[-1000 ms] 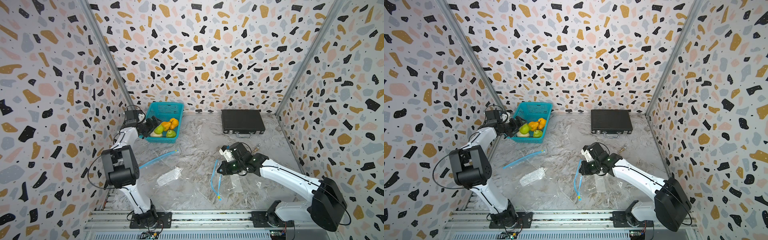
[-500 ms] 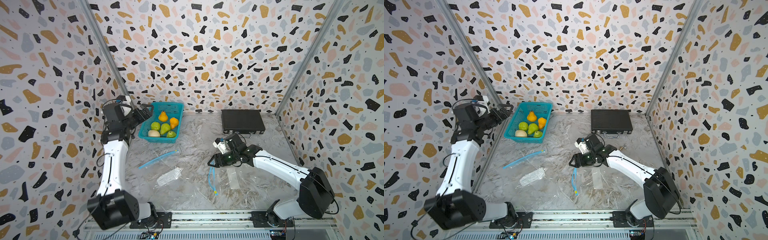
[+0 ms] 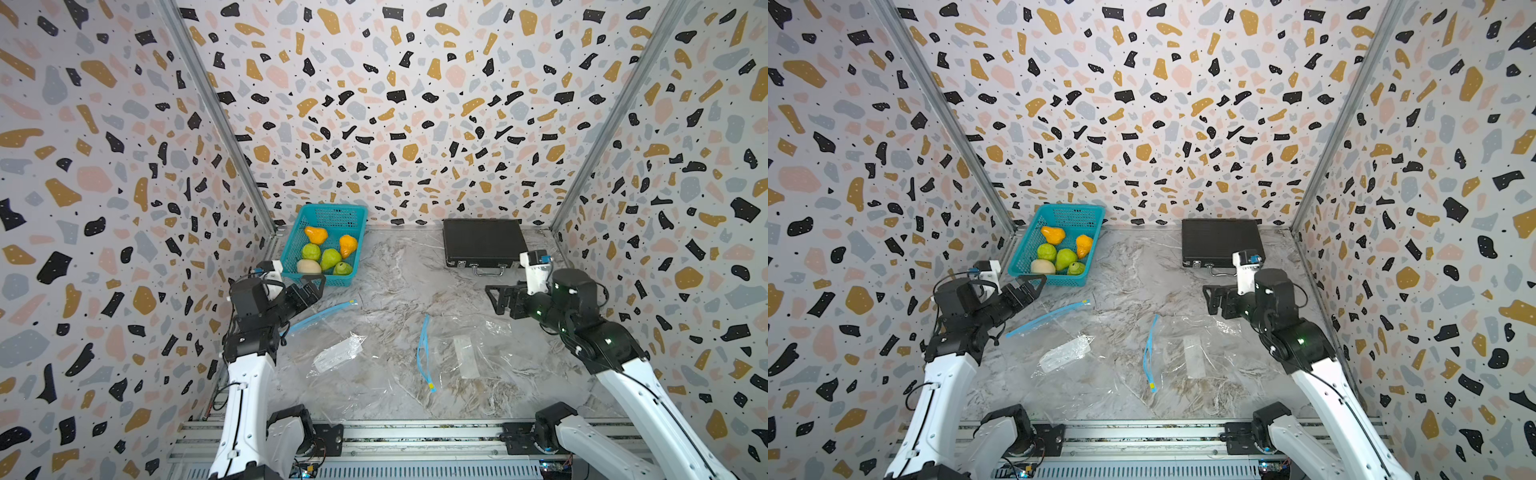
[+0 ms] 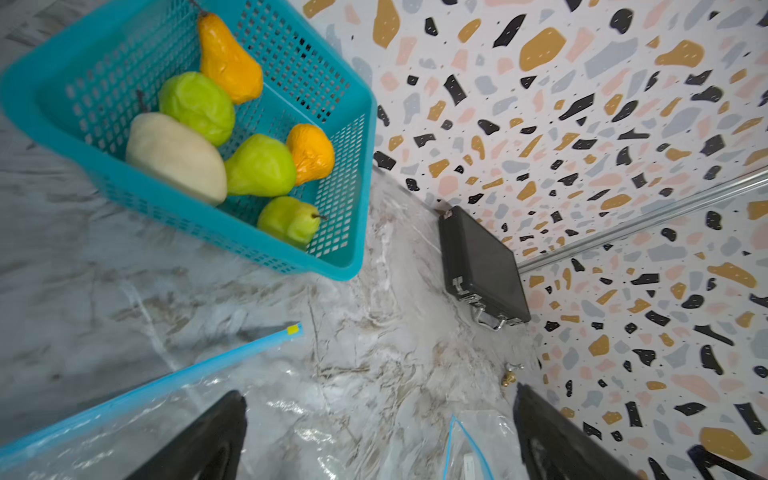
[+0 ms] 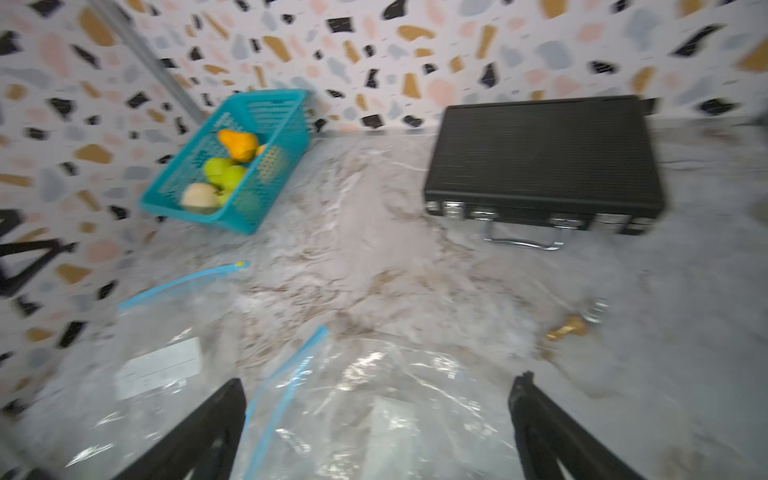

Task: Open the zip-top bag and take out the pear
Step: Reset both arms

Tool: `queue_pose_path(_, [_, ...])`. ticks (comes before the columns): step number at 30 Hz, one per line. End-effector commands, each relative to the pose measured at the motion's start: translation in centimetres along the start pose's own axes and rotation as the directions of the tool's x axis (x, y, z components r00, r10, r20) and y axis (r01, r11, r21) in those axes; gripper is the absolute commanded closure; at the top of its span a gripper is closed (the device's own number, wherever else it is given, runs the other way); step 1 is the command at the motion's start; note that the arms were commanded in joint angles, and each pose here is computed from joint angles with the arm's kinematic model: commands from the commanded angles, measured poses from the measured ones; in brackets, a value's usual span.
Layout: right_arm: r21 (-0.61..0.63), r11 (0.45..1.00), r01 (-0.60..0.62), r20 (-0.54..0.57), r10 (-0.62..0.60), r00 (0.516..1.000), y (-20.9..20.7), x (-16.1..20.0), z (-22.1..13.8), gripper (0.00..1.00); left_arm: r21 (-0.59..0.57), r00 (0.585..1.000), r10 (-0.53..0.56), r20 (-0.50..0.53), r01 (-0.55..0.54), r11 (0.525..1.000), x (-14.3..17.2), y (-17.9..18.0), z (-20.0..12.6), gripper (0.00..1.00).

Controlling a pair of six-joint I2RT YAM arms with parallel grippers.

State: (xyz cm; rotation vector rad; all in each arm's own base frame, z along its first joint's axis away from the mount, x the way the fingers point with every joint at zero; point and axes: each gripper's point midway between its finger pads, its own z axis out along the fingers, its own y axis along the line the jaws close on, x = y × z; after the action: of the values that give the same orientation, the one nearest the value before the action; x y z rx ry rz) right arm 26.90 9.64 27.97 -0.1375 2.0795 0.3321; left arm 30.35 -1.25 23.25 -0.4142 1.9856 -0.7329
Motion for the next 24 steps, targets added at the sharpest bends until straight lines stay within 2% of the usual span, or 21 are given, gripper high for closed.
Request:
queue_pose_path(1, [0.409, 0.912, 0.044, -0.042, -0.029, 0.999, -8.6, 2.3, 0.8, 0.01, -0.136, 0.968, 0.143, 0.205, -0.116, 0.984, -2.4, 2.2, -1.3, 0.01])
queue_pose_path(4, [0.512, 0.858, -0.047, 0.05, 0.025, 0.998, -11.9, 2.4, 2.0, 0.01, -0.232, 0.944, 0.18, 0.275, -0.117, 0.966, -1.9, 5.3, -1.1, 0.01])
queue_pose_path(7, [0.542, 0.84, -0.03, 0.08, -0.016, 0.997, -13.3, 4.1, 4.3, 0.01, -0.323, 0.917, 0.236, 0.322, -0.128, 0.938, -1.0, 8.5, -0.5, 0.01])
queue_pose_path(11, [0.597, 0.802, -0.01, 0.073, -0.041, 0.997, -15.9, 7.8, 7.3, 0.01, -0.357, 0.87, 0.337, 0.36, -0.205, 0.911, -0.2, 10.6, 0.6, 0.01])
queue_pose_path(13, [0.614, 0.789, 0.017, 0.098, -0.097, 0.99, -16.5, 9.0, 8.5, 0.01, -0.362, 0.868, 0.372, 0.328, -0.249, 0.898, 0.6, 11.4, 1.6, 0.01])
queue_pose_path(16, [0.599, 0.801, 0.02, 0.101, -0.1, 0.99, -16.8, 10.1, 10.3, 0.01, -0.389, 0.856, 0.435, 0.28, -0.313, 0.867, 1.5, 12.9, 3.0, 0.01])
queue_pose_path(19, [0.559, 0.828, 0.041, 0.137, -0.141, 0.98, -16.2, 9.2, 11.6, 0.01, -0.396, 0.856, 0.43, 0.286, -0.303, 0.867, 1.8, 14.2, 4.3, 0.01])
queue_pose_path(21, [0.54, 0.835, 0.103, 0.113, -0.193, 0.975, -15.9, 8.9, 12.5, 0.01, -0.34, 0.837, 0.484, 0.254, -0.391, 0.855, 3.0, 13.4, 6.4, 0.01])
queue_pose_path(22, [0.541, 0.835, 0.104, 0.114, -0.196, 0.974, -16.1, 9.1, 12.8, 0.01, -0.36, 0.823, 0.514, 0.242, -0.416, 0.835, 3.7, 13.4, 6.9, 0.01])
queue_pose_path(24, [0.574, 0.818, 0.034, 0.171, -0.16, 0.972, -17.9, 10.3, 13.2, 0.01, -0.362, 0.826, 0.507, 0.246, -0.407, 0.839, 3.2, 13.8, 8.1, 0.01])
